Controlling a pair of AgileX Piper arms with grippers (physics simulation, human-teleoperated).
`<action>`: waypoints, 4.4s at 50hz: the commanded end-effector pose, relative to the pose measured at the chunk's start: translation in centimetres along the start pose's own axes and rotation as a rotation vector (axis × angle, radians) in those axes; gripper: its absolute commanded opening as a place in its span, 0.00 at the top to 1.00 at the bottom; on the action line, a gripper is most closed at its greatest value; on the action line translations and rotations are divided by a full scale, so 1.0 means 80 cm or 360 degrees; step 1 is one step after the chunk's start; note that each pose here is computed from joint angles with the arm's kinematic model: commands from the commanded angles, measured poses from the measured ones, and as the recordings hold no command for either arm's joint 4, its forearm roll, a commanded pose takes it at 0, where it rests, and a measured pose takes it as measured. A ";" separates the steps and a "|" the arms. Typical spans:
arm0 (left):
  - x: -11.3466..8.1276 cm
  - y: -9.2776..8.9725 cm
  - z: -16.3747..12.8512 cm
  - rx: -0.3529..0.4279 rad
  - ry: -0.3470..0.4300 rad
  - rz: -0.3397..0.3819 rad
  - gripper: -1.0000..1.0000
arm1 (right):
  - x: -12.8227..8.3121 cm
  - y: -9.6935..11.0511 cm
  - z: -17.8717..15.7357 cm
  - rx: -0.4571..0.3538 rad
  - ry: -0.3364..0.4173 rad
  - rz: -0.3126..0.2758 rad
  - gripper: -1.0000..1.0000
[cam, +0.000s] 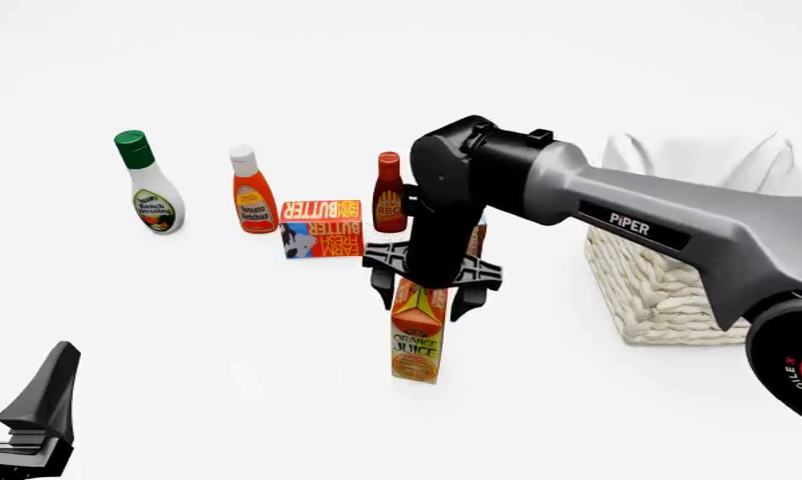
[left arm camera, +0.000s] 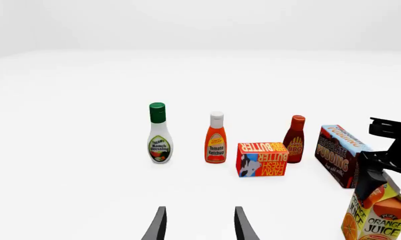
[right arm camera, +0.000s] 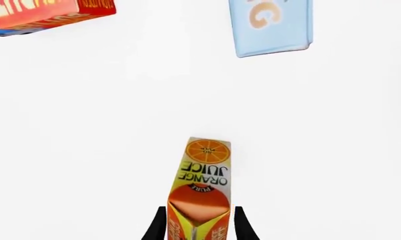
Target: Pick the orange juice and place it in the basket.
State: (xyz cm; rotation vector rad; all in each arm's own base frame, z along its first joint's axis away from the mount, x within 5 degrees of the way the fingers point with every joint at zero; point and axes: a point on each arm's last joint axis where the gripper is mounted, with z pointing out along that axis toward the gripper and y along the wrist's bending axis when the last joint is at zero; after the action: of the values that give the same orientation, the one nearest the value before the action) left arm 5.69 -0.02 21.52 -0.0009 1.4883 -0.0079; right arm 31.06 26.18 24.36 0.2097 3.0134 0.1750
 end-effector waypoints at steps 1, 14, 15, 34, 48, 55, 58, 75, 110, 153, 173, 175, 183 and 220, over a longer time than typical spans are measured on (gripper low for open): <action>0.001 0.000 0.000 -0.0002 0.0000 -0.0001 0.00 | 0.002 0.001 0.015 0.0022 0.0016 -0.0012 0.00; 0.001 0.000 0.000 -0.0002 0.0000 -0.0001 0.00 | -0.001 -0.004 0.024 0.0037 0.0027 -0.0006 0.00; 0.001 0.000 0.000 -0.0002 0.0001 -0.0001 0.00 | -0.001 -0.003 0.025 0.0037 0.0027 -0.0005 1.00; 0.001 0.000 0.000 -0.0002 0.0000 -0.0001 0.00 | -0.024 -0.010 0.013 0.0059 0.0037 -0.0048 1.00; 0.001 0.000 0.000 -0.0002 0.0000 -0.0001 0.00 | 0.011 0.006 -0.024 -0.0013 -0.0008 -0.0060 1.00; 0.001 0.000 0.000 -0.0002 0.0000 -0.0001 0.00 | 0.019 0.006 -0.034 -0.0034 -0.0022 -0.0071 1.00; 0.001 0.000 0.000 -0.0002 0.0000 -0.0001 0.00 | 0.024 0.009 -0.039 -0.0046 -0.0028 -0.0072 1.00; 0.001 0.000 0.000 -0.0002 0.0000 -0.0001 0.00 | 0.031 0.003 -0.062 -0.0094 -0.0069 -0.0131 1.00; 0.001 0.000 0.000 -0.0002 0.0000 0.0000 0.00 | 0.004 -0.022 -0.118 -0.0203 -0.0259 -0.0374 1.00; 0.001 0.000 0.000 -0.0002 0.0000 0.0000 0.00 | -0.021 -0.072 -0.177 -0.0239 -0.0479 -0.0501 1.00; 0.001 0.000 0.000 -0.0003 0.0001 -0.0001 0.00 | -0.032 -0.084 -0.207 -0.0259 -0.0613 -0.0579 1.00; 0.001 0.000 0.000 -0.0003 0.0000 -0.0001 0.00 | -0.033 -0.084 -0.209 -0.0261 -0.0620 -0.0582 1.00; 0.001 0.000 0.000 -0.0002 0.0000 0.0000 0.00 | -0.037 -0.087 -0.217 -0.0266 -0.0659 -0.0598 1.00; 0.001 0.000 0.000 -0.0002 0.0000 -0.0001 0.00 | -0.050 -0.104 -0.274 -0.0301 -0.0912 -0.0654 1.00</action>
State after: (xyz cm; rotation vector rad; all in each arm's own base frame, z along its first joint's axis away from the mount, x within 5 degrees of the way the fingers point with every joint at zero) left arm 5.69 -0.02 21.52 -0.0009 1.4883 -0.0079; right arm 31.41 15.06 44.22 -0.3307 2.4238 0.2793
